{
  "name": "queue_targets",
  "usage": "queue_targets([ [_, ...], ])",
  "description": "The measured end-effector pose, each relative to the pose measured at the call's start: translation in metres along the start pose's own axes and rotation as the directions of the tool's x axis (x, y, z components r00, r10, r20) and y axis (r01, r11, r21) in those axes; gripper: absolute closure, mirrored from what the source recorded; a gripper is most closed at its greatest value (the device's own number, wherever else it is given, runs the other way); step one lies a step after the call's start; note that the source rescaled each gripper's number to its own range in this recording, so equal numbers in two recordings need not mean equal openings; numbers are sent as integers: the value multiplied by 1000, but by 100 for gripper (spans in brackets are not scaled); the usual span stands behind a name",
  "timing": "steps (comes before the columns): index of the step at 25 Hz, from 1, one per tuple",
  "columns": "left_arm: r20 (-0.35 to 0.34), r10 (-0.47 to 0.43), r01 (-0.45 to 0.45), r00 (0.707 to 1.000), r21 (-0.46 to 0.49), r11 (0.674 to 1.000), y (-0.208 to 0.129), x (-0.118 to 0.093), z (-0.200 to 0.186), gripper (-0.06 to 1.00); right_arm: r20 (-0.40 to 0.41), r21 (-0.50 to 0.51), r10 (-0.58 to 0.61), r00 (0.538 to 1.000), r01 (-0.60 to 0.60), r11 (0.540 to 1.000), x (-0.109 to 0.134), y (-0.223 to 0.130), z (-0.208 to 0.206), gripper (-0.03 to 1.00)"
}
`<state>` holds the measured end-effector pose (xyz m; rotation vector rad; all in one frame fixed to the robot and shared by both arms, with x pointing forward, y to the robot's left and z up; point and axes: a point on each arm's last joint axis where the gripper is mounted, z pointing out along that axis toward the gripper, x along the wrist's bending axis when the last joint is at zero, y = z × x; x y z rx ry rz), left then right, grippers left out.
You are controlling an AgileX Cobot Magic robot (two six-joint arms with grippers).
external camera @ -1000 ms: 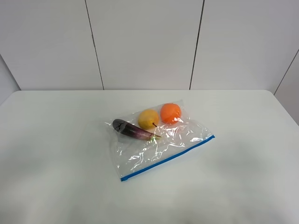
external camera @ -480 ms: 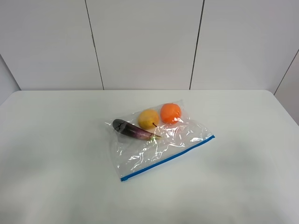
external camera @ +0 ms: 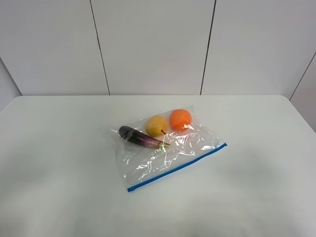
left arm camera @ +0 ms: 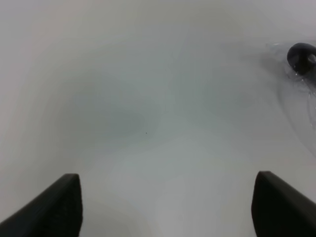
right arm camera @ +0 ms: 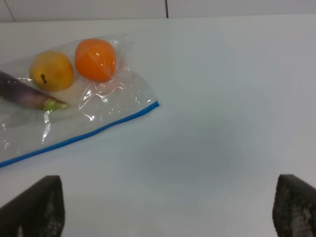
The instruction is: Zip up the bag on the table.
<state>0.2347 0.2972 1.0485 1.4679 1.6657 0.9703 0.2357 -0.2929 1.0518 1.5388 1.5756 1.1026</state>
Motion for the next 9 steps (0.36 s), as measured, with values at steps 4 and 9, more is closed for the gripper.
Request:
queue_targets([
  [4, 0, 0, 0, 1000, 0, 1000, 0, 0, 0, -5, 0, 0, 0, 1000, 0, 1000, 0, 0, 0, 6],
  [9, 0, 0, 0, 1000, 0, 1000, 0, 0, 0, -5, 0, 0, 0, 1000, 0, 1000, 0, 0, 0, 6],
])
